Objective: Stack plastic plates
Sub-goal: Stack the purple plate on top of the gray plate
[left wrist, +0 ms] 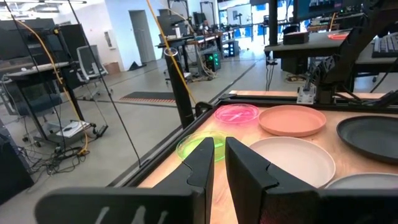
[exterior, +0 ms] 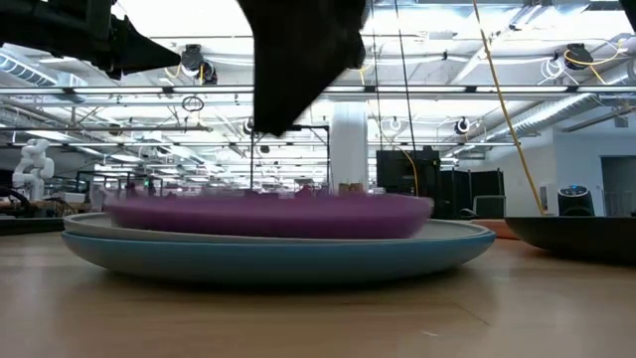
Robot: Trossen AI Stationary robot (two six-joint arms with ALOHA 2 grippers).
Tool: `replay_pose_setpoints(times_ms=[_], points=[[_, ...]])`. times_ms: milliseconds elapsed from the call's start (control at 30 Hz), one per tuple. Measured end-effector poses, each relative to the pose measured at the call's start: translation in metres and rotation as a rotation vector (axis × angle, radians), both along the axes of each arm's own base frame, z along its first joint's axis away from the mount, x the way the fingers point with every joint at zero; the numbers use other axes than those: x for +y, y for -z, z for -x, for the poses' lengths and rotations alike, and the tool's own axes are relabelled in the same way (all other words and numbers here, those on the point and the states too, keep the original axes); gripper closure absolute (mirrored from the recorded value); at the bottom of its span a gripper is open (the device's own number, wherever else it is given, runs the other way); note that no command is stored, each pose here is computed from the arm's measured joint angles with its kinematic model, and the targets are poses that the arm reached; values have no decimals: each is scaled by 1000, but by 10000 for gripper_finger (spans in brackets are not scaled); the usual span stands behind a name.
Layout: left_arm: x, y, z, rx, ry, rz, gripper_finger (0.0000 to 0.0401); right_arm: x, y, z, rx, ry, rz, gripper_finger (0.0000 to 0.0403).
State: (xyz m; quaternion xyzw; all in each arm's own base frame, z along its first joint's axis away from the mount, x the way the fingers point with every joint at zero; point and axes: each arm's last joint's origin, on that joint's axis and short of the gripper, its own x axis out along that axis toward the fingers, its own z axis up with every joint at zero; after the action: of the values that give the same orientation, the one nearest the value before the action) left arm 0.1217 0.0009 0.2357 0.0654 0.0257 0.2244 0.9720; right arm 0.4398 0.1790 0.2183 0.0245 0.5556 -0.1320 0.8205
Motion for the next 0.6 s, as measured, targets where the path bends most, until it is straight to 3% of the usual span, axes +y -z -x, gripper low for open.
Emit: replay_pose_setpoints(times_ms=[100, 267, 400, 600], points=[[0, 0, 0, -2, 0, 3, 352, -5, 21, 0, 28, 6, -4, 315], [0, 0, 0, -2, 0, 3, 352, -12, 52, -4, 29, -6, -103, 341], [0, 0, 0, -2, 0, 3, 352, -19, 58, -11, -6, -20, -158, 367], [0, 0, 0, -2, 0, 3, 352, -31, 59, -14, 2, -36, -154, 400]])
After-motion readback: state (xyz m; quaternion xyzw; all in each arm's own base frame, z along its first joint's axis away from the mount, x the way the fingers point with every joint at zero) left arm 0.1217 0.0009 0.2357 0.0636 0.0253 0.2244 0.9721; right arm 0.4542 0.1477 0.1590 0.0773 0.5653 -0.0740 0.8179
